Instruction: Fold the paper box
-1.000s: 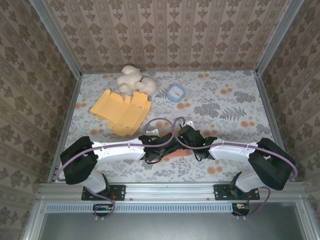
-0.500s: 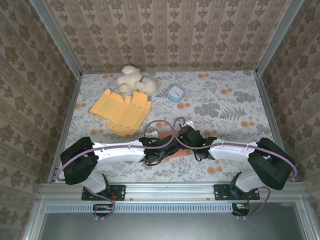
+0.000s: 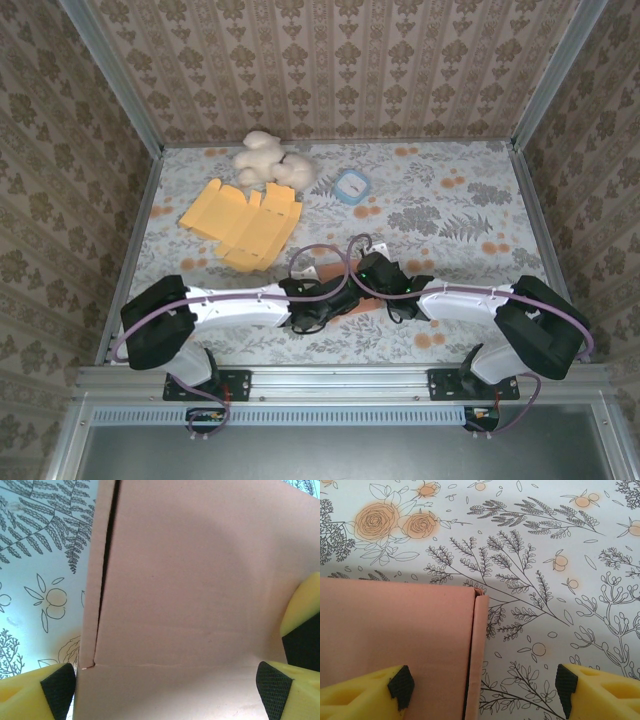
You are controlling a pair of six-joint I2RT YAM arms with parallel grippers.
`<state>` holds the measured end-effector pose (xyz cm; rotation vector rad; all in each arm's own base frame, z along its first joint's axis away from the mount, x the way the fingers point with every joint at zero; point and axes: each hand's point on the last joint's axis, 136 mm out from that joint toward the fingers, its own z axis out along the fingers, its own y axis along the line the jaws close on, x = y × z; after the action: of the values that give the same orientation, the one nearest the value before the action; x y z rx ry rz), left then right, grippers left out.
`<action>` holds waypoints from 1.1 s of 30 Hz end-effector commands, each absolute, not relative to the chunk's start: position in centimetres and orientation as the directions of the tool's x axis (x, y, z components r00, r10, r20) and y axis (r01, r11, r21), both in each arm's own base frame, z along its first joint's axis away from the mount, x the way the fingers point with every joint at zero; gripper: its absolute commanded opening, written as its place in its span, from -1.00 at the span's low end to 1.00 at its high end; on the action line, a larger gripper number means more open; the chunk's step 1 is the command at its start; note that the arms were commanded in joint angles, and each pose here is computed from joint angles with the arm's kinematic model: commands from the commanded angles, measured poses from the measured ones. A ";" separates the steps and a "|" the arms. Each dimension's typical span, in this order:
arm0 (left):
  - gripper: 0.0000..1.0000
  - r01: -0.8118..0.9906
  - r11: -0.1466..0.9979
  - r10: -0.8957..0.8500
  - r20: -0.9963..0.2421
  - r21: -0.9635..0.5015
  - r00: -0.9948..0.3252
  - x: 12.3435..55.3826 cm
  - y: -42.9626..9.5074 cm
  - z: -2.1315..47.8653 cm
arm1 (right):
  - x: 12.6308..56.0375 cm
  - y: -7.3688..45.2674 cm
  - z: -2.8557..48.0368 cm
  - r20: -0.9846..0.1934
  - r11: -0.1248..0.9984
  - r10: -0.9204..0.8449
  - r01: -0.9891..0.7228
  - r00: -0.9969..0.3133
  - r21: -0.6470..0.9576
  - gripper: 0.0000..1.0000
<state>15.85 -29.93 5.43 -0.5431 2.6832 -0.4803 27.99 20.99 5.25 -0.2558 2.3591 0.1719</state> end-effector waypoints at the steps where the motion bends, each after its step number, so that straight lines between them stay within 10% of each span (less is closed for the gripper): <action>1: 0.90 -0.334 0.819 -0.481 -0.241 -0.466 -0.843 15.6 -30.5 6.4 | 25.3 19.6 1.5 -0.591 0.965 -0.214 -0.262 -0.778 -0.006 0.57; 33: 0.93 -0.305 0.848 -0.479 -0.381 -0.434 -0.791 19.9 -27.7 6.7 | 22.9 21.0 3.1 -0.597 0.957 0.006 -0.169 -0.802 0.237 0.41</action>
<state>18.96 -27.93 7.25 -0.6066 2.5517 -0.5033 25.60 21.87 4.93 -0.1066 2.3774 0.3620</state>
